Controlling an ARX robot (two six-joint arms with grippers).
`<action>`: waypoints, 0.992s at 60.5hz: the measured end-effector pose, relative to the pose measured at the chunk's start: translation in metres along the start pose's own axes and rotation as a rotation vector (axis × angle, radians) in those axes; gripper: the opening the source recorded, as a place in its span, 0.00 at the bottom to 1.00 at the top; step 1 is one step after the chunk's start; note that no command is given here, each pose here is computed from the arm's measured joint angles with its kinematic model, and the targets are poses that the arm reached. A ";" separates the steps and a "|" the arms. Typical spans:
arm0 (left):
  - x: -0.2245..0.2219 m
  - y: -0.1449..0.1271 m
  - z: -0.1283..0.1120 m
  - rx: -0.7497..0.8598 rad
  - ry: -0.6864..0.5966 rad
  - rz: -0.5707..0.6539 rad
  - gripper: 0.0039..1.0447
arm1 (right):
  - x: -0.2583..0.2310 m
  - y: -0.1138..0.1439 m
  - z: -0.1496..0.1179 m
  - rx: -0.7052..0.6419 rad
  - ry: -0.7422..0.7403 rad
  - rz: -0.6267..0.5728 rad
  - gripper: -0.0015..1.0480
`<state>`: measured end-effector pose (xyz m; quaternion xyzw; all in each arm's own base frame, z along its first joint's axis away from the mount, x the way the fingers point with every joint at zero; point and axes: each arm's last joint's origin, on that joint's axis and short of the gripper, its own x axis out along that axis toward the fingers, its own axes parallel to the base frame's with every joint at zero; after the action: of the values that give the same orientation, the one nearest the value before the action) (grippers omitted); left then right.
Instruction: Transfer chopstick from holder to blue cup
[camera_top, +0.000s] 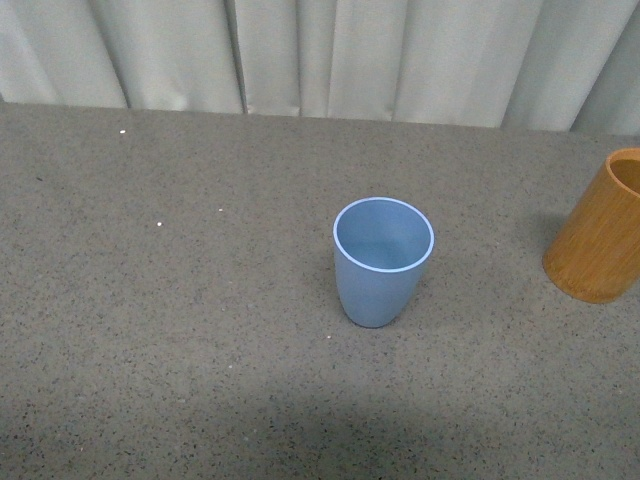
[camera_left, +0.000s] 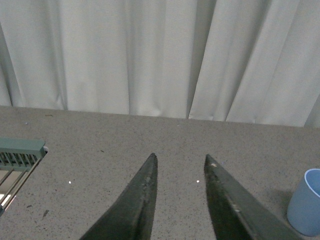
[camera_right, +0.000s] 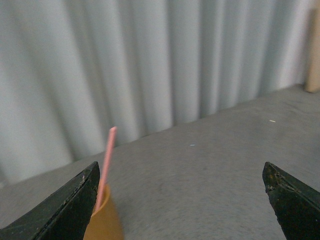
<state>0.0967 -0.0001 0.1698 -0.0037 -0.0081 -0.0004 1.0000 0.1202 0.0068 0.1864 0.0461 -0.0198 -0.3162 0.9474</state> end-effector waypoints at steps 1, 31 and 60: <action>0.000 0.000 0.000 0.000 0.000 -0.001 0.37 | 0.002 0.001 0.001 0.000 0.005 -0.039 0.91; 0.000 0.000 0.000 0.003 0.000 0.000 0.94 | 0.116 0.009 -0.009 0.279 0.402 -0.276 0.91; 0.000 0.000 0.000 0.003 0.000 0.000 0.94 | 0.158 0.039 0.017 0.383 0.578 -0.116 0.91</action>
<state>0.0967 -0.0001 0.1698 -0.0024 -0.0081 -0.0006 1.0000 0.2685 -0.0585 0.2084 0.3116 0.1929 -0.3339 0.8684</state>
